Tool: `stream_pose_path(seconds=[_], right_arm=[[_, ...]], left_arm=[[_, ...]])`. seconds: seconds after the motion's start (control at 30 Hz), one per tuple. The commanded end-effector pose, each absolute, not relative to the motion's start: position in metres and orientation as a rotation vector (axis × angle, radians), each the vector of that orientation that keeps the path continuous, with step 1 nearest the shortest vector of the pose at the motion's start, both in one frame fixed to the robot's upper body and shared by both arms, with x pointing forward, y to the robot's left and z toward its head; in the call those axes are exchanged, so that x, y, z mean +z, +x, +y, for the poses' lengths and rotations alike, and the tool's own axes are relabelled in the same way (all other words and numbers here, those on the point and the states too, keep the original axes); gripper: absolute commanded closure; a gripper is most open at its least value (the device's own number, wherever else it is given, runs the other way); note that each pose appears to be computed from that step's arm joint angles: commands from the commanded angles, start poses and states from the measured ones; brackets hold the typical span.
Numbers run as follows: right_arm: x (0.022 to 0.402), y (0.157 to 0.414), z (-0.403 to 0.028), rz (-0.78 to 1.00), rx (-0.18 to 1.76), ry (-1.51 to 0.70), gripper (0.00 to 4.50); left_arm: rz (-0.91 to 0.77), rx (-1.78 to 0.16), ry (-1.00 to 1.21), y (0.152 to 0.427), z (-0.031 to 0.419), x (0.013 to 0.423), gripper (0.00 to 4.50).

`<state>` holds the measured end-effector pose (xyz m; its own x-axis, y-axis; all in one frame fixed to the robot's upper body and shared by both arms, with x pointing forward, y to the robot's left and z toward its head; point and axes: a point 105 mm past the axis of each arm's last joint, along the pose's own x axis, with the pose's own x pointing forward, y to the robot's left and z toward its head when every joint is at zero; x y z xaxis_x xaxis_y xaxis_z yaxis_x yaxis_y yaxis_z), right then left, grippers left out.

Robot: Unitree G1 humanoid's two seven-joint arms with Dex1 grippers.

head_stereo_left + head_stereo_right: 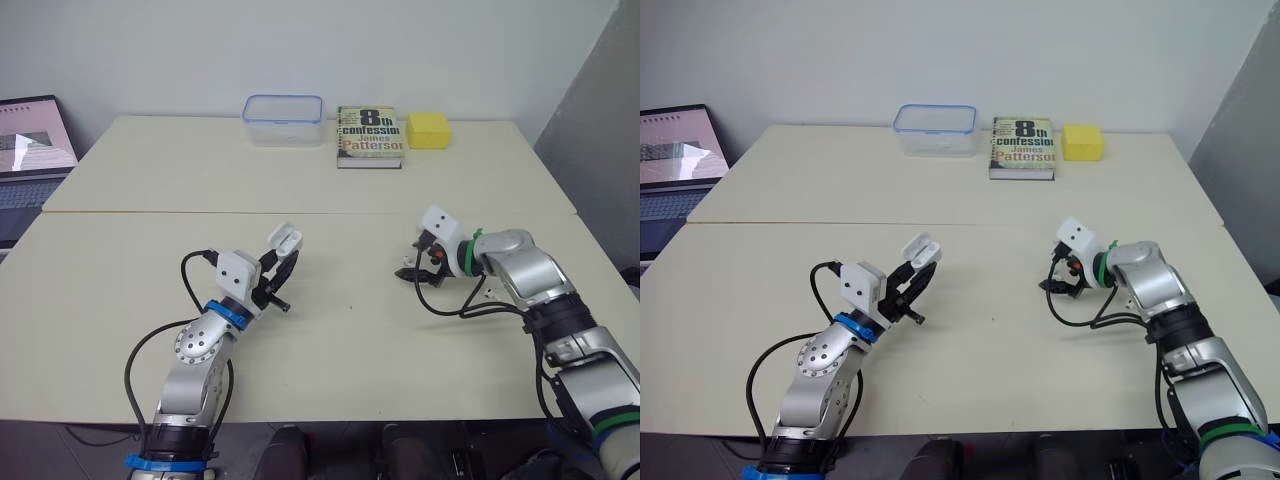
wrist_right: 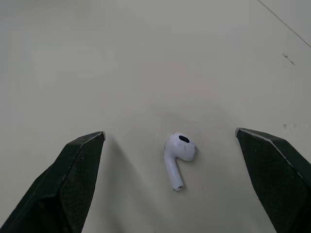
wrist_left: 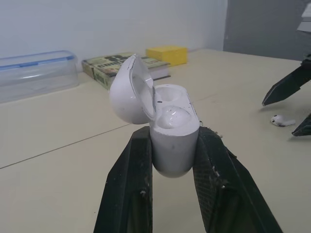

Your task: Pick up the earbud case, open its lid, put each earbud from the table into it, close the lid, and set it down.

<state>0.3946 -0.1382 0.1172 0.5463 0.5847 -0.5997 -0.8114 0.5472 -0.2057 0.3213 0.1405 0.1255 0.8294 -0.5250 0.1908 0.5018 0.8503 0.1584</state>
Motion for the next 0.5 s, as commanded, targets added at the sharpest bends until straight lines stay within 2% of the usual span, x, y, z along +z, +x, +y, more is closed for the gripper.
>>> stream_pose_path(seconds=[0.03,0.33,0.5], right_arm=[[0.123,0.403,-0.141,0.519,0.862,-0.52,0.0],[0.113,0.403,-0.143,0.608,0.878,-0.492,0.0],[0.115,0.398,-0.14,0.614,0.903,-0.496,1.63]], left_arm=[[-0.274,-0.56,0.116,0.32,0.135,0.137,3.75],[-0.269,-0.557,0.116,0.319,0.135,0.136,3.75],[-0.268,-0.561,0.117,0.318,0.134,0.137,3.75]])
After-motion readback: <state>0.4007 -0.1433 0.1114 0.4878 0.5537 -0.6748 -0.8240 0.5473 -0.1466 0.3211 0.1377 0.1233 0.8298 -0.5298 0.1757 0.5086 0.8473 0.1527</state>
